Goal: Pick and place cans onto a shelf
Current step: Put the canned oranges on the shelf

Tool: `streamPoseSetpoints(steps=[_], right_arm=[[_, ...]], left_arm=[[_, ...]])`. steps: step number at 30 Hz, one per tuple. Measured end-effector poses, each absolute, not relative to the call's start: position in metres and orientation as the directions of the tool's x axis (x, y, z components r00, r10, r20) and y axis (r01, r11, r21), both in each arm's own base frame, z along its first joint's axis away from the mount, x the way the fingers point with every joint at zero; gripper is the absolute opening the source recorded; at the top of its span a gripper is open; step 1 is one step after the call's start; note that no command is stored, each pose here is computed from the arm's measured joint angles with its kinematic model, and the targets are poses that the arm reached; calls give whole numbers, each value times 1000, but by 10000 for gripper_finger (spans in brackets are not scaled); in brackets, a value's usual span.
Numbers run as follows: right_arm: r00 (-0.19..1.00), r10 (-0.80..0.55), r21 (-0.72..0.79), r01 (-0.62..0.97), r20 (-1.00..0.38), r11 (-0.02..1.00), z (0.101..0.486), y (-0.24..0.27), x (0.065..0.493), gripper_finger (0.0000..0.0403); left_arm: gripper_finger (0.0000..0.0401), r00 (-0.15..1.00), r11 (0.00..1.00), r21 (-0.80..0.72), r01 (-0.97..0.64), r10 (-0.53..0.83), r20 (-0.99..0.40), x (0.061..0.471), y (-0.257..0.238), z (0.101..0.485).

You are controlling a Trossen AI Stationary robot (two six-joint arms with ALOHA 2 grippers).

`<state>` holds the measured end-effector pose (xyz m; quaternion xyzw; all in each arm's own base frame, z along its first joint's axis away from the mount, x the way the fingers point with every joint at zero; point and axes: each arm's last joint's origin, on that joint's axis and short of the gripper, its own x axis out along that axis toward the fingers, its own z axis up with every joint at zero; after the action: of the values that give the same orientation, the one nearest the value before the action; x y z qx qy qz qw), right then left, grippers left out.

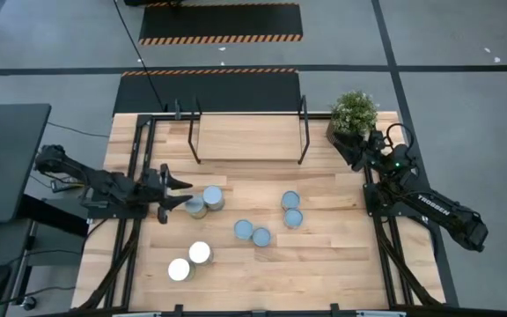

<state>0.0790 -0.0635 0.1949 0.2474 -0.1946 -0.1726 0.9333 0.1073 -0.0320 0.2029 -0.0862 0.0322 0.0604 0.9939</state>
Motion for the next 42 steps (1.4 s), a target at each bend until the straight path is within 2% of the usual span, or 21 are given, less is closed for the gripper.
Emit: streamPoseSetpoints(steps=[6, 12, 18, 25, 29, 38, 42], right_arm=[[858, -433, 488, 262, 278, 833, 195, -64, 79, 373], [882, -373, 417, 235, 288, 878, 196, -61, 80, 373], [902, -269, 319, 160, 337, 934, 201, -53, 83, 373], [912, -236, 245, 157, 335, 957, 201, -45, 91, 373], [912, -209, 203, 144, 353, 969, 203, -42, 95, 373], [927, -227, 191, 176, 297, 966, 199, -36, 110, 373], [931, -216, 166, 173, 294, 971, 198, -32, 115, 373]], left_arm=[[240, 950, 985, -91, -148, 116, -289, 112, -34, 218], [249, 849, 978, -82, -192, 123, -514, 116, -38, 233], [266, 692, 977, -45, -208, 114, -713, 126, -45, 239], [324, 450, 973, -75, -220, 33, -892, 142, -57, 212], [348, 370, 972, -1, -235, 89, -925, 151, -60, 198], [353, 332, 964, 28, -266, 119, -936, 174, -68, 176], [353, 345, 950, 10, -312, 123, -931, 182, -66, 179]])
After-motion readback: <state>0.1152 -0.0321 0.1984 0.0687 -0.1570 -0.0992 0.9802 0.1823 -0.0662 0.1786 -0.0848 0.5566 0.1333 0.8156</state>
